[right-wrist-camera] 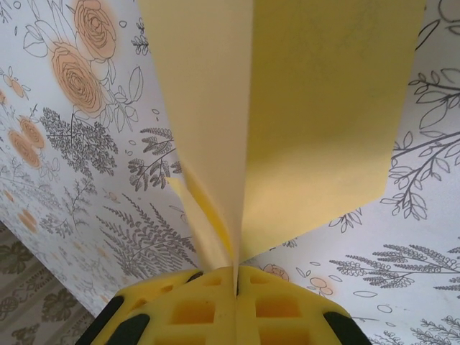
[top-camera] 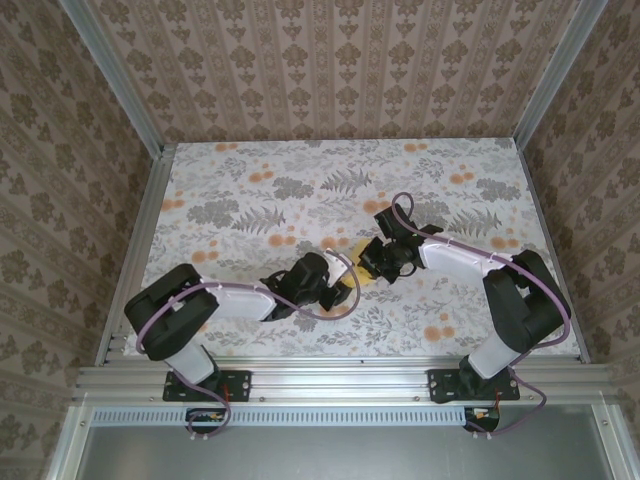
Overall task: Fold a paper plane with a square sheet of paper (pick it up from the middle)
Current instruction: Fourth fold the wing at the center of the table.
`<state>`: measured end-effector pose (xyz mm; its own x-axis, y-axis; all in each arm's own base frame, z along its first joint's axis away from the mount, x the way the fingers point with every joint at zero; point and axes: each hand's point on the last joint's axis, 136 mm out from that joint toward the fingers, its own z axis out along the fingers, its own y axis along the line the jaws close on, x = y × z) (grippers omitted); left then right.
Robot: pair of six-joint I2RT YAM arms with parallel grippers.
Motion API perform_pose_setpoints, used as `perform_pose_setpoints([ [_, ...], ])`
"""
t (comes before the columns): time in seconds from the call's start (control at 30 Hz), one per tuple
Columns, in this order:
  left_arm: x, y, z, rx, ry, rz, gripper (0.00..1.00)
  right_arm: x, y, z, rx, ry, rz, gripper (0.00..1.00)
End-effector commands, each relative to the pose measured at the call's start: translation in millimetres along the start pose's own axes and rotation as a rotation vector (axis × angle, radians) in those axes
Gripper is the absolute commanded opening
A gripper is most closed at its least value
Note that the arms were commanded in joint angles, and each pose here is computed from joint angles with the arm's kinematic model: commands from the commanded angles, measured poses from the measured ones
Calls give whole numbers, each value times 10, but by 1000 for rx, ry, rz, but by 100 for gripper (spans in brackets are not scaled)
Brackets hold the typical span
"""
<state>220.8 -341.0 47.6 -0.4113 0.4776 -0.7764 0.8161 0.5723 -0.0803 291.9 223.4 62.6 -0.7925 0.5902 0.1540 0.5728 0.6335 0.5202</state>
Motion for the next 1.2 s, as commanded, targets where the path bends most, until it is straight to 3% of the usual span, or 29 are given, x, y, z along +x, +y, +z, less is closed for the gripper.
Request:
perform_pose_setpoints([
  [0.0, 9, 0, 67, -19, -3, 47, 38, 25, 76, -1, -15, 33, 35, 0],
  [0.17, -5, 45, 98, -54, -9, 59, 35, 45, 73, 14, -17, 48, 43, 0],
  [0.33, 4, 67, 102, -70, -7, 58, 26, 39, 76, 19, -18, 51, 43, 0],
  [0.37, 13, 70, 105, -69, -3, 56, 24, 33, 78, 18, -19, 50, 38, 2],
  [0.57, 114, 22, 133, -28, 34, 6, 15, -123, 150, -114, -35, -29, -109, 36],
  [0.8, 143, -27, 152, 35, 67, -108, 12, -211, 282, -280, -217, -102, -277, 51],
  [1.0, 137, 68, 112, 57, 67, -228, 10, -211, 172, -292, -267, -136, -377, 54],
  [1.17, 70, 95, 103, 124, 84, -321, 9, -179, 99, -154, -264, -106, -445, 50],
])
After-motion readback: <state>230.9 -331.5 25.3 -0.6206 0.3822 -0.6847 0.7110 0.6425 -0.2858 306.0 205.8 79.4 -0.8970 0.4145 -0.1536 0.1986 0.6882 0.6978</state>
